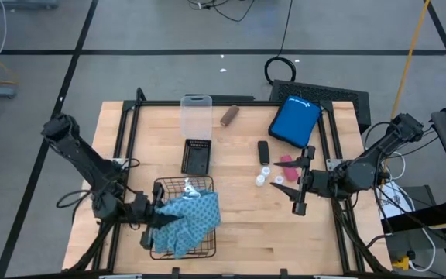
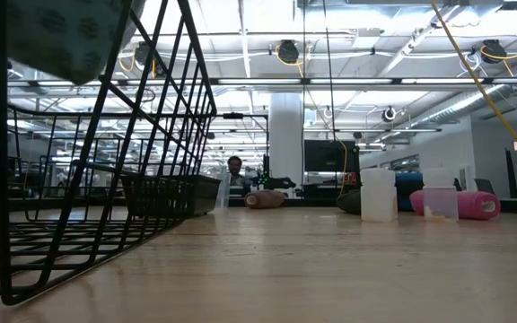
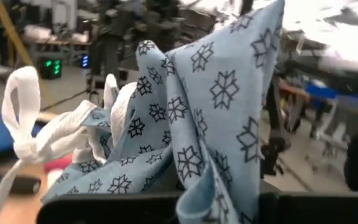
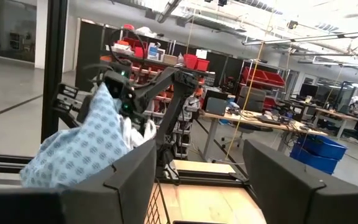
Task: Pick & place medical supplies in basket/bin
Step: Put the blue patient gown into the black wire basket
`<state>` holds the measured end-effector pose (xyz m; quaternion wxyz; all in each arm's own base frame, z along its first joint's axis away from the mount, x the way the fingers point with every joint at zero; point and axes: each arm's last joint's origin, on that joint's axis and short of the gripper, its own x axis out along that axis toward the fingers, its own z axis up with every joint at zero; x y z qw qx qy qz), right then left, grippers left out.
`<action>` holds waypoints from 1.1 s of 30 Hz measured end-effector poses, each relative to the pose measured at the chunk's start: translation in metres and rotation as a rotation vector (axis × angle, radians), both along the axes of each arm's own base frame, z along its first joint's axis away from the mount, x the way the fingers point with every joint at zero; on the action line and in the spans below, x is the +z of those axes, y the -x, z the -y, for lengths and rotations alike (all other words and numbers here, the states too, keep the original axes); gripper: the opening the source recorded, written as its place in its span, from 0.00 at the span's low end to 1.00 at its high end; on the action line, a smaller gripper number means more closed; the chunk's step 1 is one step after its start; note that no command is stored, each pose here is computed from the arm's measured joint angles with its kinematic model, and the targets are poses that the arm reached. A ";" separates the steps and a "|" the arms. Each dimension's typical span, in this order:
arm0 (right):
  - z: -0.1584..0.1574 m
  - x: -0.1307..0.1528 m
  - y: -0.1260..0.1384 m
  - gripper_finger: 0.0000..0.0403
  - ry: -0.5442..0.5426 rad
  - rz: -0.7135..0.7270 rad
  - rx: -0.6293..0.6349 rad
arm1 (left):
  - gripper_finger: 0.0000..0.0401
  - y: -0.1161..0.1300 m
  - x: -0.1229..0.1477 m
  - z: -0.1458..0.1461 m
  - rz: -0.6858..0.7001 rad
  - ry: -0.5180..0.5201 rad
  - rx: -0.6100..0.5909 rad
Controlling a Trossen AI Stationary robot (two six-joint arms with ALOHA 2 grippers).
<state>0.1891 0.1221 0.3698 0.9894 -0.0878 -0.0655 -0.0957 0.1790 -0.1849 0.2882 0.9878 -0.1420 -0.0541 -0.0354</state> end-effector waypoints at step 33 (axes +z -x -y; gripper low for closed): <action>0.000 0.000 0.000 0.55 0.031 -0.006 -0.004 | 0.02 -0.002 -0.042 0.002 -0.148 0.520 0.212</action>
